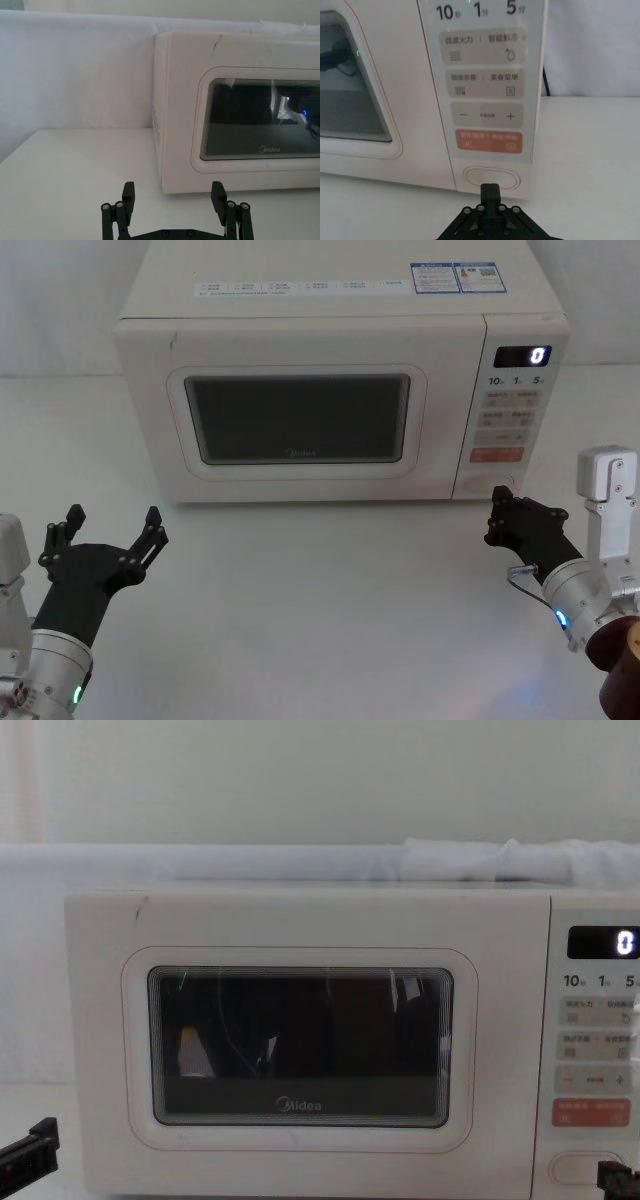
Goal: Press the button to open the microwave door with one hand; close the microwave door with the other hand.
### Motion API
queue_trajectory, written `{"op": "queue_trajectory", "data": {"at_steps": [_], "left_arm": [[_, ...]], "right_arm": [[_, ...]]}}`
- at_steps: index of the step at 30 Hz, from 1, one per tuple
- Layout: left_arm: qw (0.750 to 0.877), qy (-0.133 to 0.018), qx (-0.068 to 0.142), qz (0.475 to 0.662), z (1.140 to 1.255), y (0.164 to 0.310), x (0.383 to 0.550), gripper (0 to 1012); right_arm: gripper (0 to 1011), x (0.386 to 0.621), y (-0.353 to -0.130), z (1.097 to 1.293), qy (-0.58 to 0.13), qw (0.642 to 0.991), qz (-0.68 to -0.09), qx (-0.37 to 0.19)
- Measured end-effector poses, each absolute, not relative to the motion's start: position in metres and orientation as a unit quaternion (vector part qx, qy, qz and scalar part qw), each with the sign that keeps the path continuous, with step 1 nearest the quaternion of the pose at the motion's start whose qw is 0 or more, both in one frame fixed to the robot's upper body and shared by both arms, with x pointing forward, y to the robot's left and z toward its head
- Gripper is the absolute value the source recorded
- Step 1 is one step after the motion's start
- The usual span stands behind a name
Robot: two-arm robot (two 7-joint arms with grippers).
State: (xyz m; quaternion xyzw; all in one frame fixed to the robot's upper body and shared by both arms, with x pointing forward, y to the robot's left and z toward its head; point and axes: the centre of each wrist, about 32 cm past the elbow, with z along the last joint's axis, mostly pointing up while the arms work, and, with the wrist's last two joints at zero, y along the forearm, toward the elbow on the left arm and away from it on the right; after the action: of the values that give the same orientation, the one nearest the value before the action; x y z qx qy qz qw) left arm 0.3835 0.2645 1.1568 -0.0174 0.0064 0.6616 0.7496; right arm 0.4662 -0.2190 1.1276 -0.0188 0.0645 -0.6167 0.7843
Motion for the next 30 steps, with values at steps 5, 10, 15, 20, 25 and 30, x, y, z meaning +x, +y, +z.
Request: {"op": "queue_trajectory", "data": {"at_steps": [5,10,15,20,25,30], "left_arm": [[0.750,0.006,-0.017,0.662,1.157,0.265,0.384,1001],[0.750,0.006,-0.017,0.662,1.157,0.265,0.384,1001],[0.750,0.006,-0.017,0.662,1.157,0.265,0.384,1001],[0.750,0.006,-0.017,0.662,1.157,0.265,0.384,1001],[0.750,0.006,-0.017,0.662,1.157,0.265,0.384,1001],[0.750,0.006,-0.017,0.662,1.157,0.265,0.384,1001]], "right_arm": [[0,0.469,-0.217,1.125,0.064,0.782,-0.619,-0.024],[0,0.472,-0.215,1.123,0.062,0.781,-0.621,-0.024],[0,0.474,-0.214,1.123,0.060,0.779,-0.623,-0.023],[0,0.476,-0.213,1.123,0.059,0.777,-0.626,-0.022],[0,0.479,-0.211,1.122,0.058,0.776,-0.627,-0.021],[0,0.482,-0.210,1.122,0.057,0.776,-0.628,-0.020]]}}
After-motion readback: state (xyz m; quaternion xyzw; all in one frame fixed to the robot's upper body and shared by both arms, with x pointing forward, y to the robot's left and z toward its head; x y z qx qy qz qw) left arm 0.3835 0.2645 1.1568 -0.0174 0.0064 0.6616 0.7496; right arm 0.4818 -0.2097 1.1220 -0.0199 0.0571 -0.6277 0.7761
